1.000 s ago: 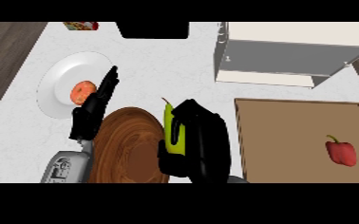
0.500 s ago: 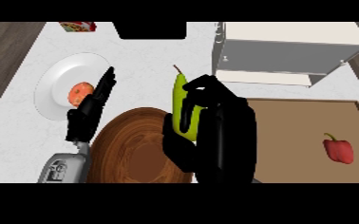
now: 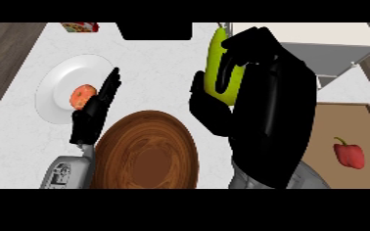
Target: Pick the pear from the tray and place it in the tiered shelf
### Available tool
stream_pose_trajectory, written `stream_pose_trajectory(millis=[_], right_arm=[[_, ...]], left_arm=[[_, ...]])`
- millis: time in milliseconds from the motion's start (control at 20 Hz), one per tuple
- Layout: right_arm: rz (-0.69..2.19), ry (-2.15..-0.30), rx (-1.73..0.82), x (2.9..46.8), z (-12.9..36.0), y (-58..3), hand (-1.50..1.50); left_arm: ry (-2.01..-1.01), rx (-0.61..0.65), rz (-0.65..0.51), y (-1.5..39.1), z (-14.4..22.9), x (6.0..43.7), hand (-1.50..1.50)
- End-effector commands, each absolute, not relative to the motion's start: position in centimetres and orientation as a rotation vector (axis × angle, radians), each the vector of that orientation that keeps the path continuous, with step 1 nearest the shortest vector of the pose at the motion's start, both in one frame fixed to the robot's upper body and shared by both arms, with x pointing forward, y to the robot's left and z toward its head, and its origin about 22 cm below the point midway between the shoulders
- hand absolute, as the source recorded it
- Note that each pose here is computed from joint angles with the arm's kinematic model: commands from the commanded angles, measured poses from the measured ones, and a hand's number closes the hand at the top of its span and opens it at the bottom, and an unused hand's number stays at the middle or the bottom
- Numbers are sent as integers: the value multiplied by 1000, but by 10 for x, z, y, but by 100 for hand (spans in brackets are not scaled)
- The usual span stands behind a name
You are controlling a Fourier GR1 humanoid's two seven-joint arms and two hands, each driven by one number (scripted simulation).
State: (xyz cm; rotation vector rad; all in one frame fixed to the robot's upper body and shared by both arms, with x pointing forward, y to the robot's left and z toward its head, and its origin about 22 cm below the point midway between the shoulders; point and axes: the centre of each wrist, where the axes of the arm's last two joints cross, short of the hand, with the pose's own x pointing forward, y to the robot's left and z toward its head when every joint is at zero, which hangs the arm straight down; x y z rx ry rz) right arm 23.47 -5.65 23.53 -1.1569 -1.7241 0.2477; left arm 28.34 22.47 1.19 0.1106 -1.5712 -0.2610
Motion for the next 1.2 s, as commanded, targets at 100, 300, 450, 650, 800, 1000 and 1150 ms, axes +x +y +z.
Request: stream_pose_trajectory(millis=[100, 300, 450, 650, 800, 1000, 1150], right_arm=[[157, -1566, -1244, 247, 268, -80, 150], [103, -1565, -1303, 264, 294, -71, 150], [104, -1554, -1326, 285, 299, -91, 150], [100, -1552, -1367, 299, 323, -96, 150], [183, -1565, -1454, 309, 290, -122, 150], [173, -1551, -1499, 316, 309, -128, 150], [189, -1540, -1510, 346, 289, -130, 150]], left_arm=[[-1584, 118, -259, 231, 22, 283, 0], [-1573, 114, -253, 234, -3, 271, 0], [-1571, 91, -256, 214, 3, 278, 0], [-1583, 122, -261, 219, 8, 285, 0], [-1576, 111, -268, 221, 16, 284, 0], [-1570, 78, -257, 213, 11, 273, 0], [-1580, 100, -264, 241, 12, 281, 0]])
